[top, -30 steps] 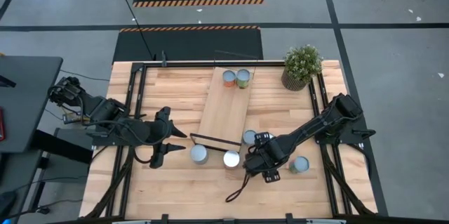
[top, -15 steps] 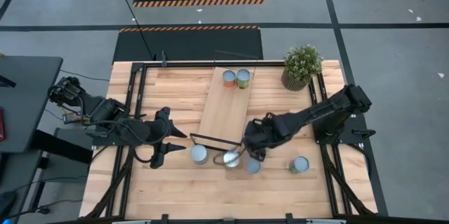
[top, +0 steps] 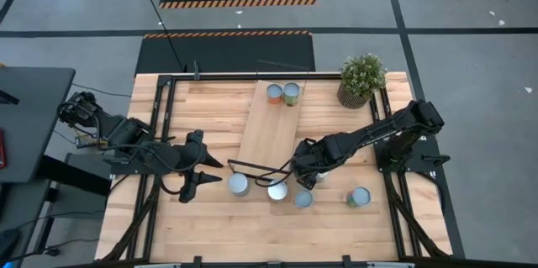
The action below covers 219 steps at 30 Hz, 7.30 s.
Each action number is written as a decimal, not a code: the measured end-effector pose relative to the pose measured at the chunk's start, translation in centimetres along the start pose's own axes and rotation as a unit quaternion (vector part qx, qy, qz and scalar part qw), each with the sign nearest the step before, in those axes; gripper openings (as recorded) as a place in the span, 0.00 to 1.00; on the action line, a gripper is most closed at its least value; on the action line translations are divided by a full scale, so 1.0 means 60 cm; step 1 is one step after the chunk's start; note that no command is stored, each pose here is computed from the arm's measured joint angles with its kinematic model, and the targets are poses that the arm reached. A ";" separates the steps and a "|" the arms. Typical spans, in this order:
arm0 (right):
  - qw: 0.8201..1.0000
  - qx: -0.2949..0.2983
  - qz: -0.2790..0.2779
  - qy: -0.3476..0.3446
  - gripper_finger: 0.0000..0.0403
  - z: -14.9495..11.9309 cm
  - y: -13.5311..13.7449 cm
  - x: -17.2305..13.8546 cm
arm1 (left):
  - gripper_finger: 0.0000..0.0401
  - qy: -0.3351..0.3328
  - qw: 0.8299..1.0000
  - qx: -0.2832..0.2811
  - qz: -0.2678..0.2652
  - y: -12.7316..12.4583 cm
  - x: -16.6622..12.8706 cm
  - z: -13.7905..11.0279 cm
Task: Pick and place cans onto a shelf
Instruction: Put the right blue can on the shelf
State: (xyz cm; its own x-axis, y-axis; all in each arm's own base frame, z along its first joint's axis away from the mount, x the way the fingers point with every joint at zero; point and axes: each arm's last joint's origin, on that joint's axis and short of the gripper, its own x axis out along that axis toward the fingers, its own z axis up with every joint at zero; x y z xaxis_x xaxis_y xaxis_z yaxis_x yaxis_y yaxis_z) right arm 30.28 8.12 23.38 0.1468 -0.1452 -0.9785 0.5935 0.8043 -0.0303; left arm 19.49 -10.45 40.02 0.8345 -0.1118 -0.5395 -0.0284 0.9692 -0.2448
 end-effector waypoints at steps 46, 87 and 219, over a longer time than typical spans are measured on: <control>0.996 0.044 0.038 0.075 0.79 0.054 -0.102 -0.073 | 0.44 -0.015 1.000 -0.005 0.023 0.002 0.000 0.002; 0.980 0.178 0.084 -0.007 0.80 0.271 -0.196 -0.019 | 0.44 -0.043 0.998 -0.028 0.044 0.003 0.000 0.007; 0.951 -0.196 -0.064 -0.232 0.92 0.260 -0.231 -0.004 | 0.44 -0.061 0.996 -0.056 0.046 -0.004 -0.001 0.009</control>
State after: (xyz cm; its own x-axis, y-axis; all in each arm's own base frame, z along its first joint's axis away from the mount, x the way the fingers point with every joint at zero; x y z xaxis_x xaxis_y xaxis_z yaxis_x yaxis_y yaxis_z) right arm 34.35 -11.97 27.21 0.4803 -0.4216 -0.7691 0.3036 0.9026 -0.3052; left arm 19.75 -10.57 40.51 0.8865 0.0097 -0.4625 -0.1620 0.9430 -0.2908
